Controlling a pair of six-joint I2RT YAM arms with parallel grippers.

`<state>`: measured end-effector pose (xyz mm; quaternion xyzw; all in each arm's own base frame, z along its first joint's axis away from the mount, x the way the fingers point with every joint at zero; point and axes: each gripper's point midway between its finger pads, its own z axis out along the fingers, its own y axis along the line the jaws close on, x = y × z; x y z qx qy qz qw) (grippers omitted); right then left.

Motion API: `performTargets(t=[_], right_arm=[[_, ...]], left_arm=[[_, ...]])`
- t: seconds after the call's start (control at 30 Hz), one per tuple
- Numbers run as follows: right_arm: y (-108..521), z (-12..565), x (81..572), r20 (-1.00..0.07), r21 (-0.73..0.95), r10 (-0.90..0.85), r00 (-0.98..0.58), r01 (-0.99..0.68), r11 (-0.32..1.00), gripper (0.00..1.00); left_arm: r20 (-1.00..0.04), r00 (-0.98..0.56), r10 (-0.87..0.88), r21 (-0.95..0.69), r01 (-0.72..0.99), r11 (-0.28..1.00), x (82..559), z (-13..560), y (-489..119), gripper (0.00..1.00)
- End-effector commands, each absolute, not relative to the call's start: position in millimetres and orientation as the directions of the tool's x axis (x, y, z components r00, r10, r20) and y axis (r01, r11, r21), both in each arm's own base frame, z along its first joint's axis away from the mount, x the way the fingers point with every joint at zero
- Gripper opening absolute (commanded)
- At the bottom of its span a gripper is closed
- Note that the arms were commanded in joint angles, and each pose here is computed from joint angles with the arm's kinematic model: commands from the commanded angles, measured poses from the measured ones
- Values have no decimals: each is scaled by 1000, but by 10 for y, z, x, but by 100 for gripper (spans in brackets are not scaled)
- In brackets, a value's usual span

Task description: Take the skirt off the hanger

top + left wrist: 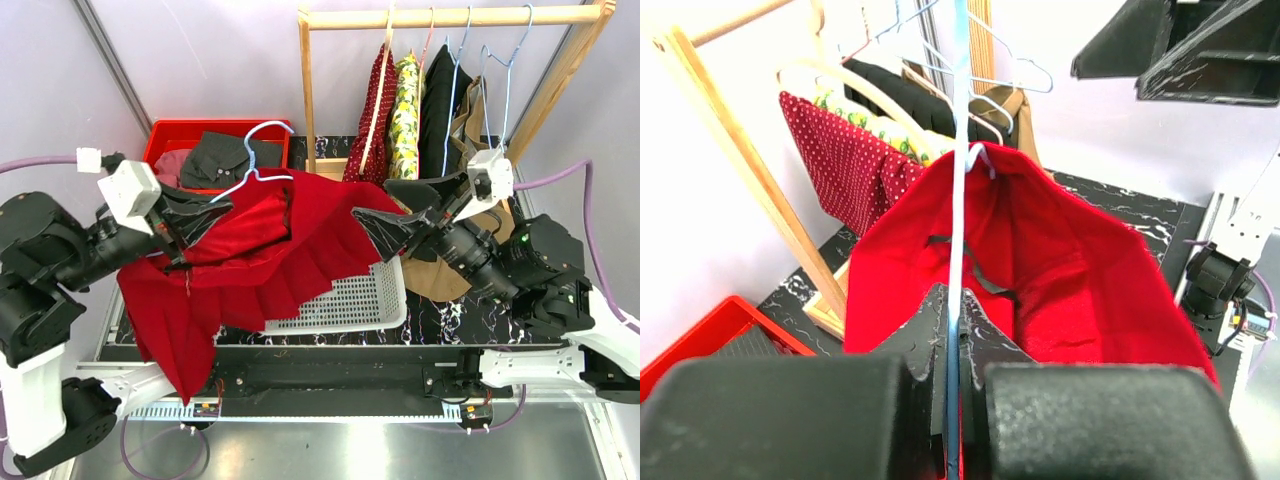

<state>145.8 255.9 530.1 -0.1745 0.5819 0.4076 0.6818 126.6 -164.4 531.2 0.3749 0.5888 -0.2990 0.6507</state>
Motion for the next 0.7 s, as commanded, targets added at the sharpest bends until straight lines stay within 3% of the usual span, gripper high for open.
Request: performTargets(t=[0.0,0.37,0.67], right_arm=[[2873,5266,1487,-939,243,341,-37,-773,586,86],[3531,5037,1528,-970,192,232,-73,-814,548,89],[3541,4800,1744,-988,140,139,-63,-738,660,70]], left_arm=[[-981,192,-5,159,825,542,1418,5568,-1768,0],[-980,200,-4,164,813,559,1406,5561,-1707,0],[-980,198,-5,163,822,545,1382,5545,-1724,0]])
